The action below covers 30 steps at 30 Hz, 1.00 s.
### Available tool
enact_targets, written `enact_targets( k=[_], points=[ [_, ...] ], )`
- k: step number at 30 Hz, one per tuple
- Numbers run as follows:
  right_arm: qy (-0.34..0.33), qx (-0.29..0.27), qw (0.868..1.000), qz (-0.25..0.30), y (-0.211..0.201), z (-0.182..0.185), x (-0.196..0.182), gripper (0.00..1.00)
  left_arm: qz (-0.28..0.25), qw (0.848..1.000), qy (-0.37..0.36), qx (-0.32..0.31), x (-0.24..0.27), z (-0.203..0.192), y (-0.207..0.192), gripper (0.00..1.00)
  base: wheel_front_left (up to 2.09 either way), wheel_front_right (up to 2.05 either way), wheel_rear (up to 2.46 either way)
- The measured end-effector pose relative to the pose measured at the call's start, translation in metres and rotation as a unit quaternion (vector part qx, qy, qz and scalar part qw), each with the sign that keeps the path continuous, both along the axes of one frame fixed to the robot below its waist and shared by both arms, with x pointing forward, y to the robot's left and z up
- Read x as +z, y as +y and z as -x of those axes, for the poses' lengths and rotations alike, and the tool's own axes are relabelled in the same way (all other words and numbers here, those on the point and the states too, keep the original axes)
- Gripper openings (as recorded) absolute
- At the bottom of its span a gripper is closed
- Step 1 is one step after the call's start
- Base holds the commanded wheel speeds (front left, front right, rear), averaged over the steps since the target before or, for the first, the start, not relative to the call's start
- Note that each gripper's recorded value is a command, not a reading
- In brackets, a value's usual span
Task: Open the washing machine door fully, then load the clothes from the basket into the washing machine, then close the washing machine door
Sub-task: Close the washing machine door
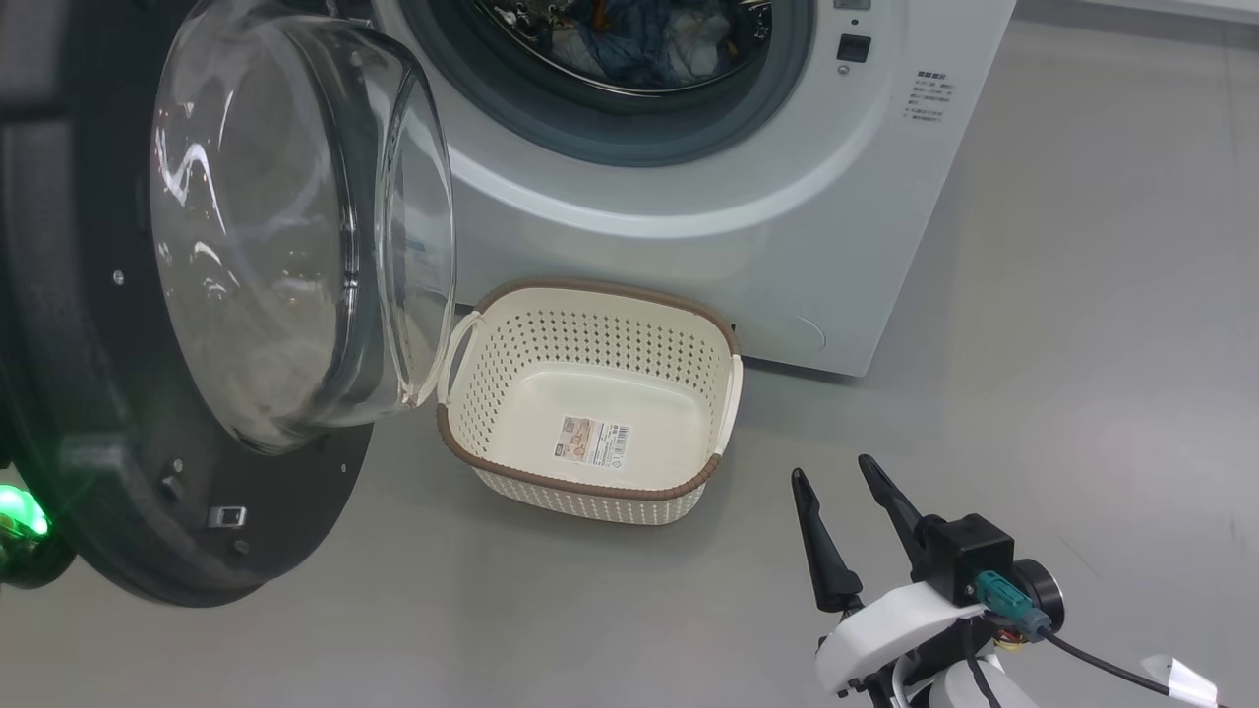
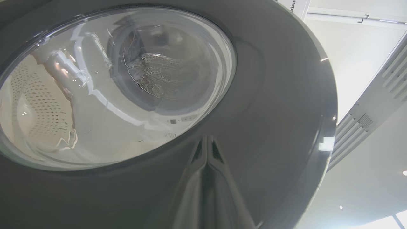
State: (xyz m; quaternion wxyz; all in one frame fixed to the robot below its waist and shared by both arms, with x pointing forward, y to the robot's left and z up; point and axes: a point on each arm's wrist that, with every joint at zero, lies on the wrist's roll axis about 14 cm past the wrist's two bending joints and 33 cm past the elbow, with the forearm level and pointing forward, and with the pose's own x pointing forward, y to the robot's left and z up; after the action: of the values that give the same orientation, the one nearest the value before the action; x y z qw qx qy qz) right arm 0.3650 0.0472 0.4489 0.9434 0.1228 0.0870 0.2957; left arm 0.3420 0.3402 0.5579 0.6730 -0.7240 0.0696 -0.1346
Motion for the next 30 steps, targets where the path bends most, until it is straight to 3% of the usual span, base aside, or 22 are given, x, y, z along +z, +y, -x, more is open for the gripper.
enact_targets(
  k=[13,30],
  points=[
    [0.007,-0.035,0.999,0.001,-0.022,-0.002,-0.003,1.00,-0.013,0.993,-0.045,-0.111,0.012,-0.021,-0.069,0.00,0.00,0.00,0.00],
    [0.018,-0.091,0.996,0.007,-0.054,-0.005,-0.009,1.00,0.003,0.987,-0.079,-0.142,0.018,-0.049,-0.118,0.00,0.00,0.00,0.00]
  ],
)
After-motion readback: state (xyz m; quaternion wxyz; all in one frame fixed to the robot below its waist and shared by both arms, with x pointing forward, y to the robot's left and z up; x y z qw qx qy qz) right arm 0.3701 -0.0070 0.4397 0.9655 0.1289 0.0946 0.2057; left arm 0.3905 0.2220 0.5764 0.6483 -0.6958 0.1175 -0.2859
